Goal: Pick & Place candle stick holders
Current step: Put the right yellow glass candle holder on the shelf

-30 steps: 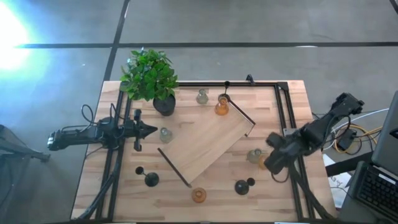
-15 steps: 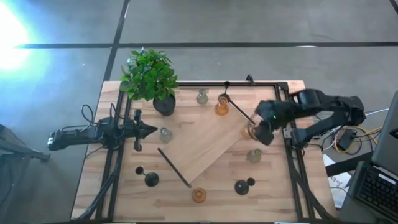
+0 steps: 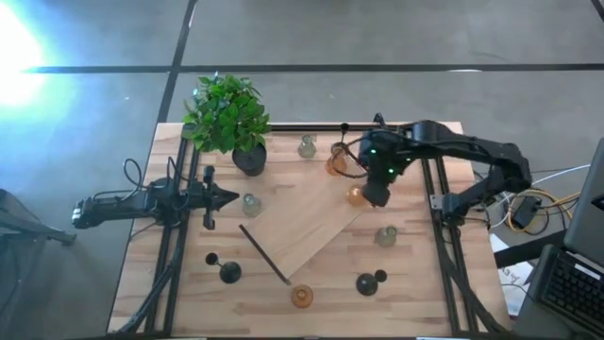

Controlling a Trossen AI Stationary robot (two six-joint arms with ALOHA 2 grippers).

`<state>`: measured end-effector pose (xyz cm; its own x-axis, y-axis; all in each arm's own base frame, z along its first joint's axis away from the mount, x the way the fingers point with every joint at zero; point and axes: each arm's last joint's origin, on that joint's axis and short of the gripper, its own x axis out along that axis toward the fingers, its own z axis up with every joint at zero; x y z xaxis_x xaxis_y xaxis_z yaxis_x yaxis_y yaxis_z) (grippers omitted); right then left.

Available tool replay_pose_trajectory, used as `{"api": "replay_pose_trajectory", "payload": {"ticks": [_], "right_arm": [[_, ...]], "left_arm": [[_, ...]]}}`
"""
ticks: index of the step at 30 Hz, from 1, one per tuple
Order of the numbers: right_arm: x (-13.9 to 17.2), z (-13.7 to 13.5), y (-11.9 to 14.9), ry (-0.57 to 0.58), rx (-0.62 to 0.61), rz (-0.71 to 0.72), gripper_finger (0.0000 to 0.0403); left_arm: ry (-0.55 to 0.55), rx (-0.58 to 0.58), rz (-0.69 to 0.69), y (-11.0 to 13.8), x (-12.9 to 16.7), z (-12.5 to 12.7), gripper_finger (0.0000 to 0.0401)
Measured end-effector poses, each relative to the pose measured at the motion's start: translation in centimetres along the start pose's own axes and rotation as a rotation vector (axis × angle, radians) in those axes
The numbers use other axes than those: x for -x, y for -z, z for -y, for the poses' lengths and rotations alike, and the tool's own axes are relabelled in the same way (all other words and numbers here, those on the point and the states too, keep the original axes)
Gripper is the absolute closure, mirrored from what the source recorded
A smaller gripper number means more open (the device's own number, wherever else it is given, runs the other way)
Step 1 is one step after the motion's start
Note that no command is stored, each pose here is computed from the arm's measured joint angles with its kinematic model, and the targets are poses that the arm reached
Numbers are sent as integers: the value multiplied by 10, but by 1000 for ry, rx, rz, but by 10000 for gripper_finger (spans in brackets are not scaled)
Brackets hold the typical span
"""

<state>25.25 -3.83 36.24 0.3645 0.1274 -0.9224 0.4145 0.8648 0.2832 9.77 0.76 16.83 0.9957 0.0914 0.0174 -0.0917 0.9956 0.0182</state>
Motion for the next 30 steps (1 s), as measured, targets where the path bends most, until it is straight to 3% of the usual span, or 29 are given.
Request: {"api": "replay_pose_trajectory", "payload": {"ticks": [7,16,30], "right_arm": [[-10,0,-32,5,59,-6,392],[-9,10,-60,36,22,-50,392],[-15,10,-67,2,24,-112,392]], "left_arm": [[0,0,0,0,0,0,382],[0,0,0,0,0,0,382],[0,0,0,0,0,0,382]]}}
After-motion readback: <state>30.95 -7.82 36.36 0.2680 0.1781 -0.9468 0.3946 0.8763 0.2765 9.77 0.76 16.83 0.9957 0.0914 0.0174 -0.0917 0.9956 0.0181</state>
